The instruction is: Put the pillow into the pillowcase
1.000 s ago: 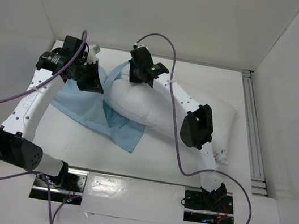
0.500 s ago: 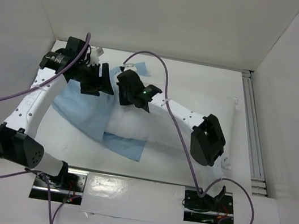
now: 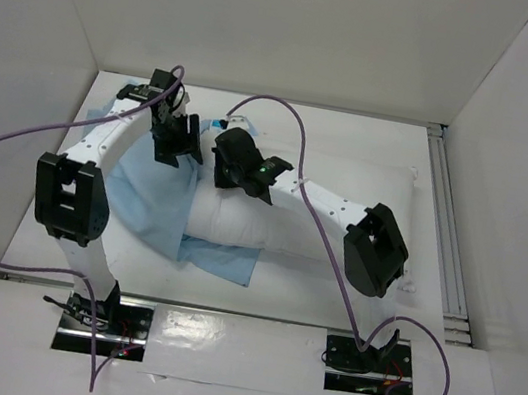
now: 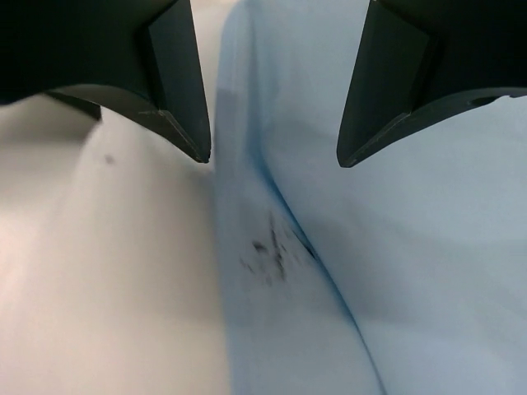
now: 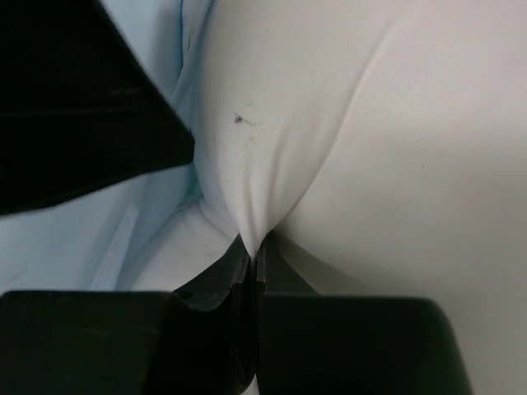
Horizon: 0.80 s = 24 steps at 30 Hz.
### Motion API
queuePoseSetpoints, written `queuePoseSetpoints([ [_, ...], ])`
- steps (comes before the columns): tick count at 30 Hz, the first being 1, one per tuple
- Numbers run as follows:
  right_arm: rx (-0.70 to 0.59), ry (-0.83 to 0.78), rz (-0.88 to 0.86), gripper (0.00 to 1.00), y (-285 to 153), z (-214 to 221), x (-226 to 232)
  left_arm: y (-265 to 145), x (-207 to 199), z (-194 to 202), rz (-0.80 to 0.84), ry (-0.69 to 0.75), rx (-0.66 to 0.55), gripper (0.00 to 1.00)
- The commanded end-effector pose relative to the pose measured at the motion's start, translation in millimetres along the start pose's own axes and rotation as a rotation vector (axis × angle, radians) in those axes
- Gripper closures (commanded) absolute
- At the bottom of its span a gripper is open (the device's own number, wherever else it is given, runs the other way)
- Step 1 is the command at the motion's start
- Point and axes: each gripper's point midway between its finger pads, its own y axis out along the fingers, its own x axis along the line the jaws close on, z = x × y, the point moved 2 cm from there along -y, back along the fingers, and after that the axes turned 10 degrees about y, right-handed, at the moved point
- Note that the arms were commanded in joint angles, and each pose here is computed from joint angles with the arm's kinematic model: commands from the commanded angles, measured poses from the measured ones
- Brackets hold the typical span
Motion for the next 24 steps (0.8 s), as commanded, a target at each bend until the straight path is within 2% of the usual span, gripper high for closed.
queuePoseSetpoints([
  [1,0.035,0.002,0.021,1.0,-6,8,-8,-1,3,-32,-0.017,-0.035,-0.105,0.25],
  [5,0.039,0.002,0.013,1.0,-5,6,-5,9,3,-54,-0.022,-0.03,-0.135,0.27],
  [6,0.035,-0.002,0.001,1.0,-7,5,1,21,5,-56,-0.028,-0.035,-0.112,0.27],
  [9,0.03,-0.011,0.008,1.0,-6,2,2,32,3,-66,-0.009,-0.026,-0.101,0.33],
  [11,0.037,-0.013,0.014,1.0,-6,4,0,44,3,-70,0.0,-0.021,-0.077,0.55],
  [13,0.037,-0.022,0.014,1.0,-6,4,0,49,0,-73,0.024,-0.02,-0.07,0.71],
  [14,0.037,-0.022,0.014,1.0,-6,4,0,53,1,-75,0.022,-0.014,-0.06,0.89],
  [16,0.03,-0.02,0.008,1.0,-9,1,1,50,-3,-79,0.036,-0.011,-0.064,1.0],
  [20,0.028,-0.038,0.013,1.0,-14,6,0,36,-5,-93,0.042,-0.017,-0.11,1.0],
  [24,0.048,-0.069,-0.013,1.0,-26,25,3,-5,-29,-113,0.127,0.018,-0.202,1.0],
])
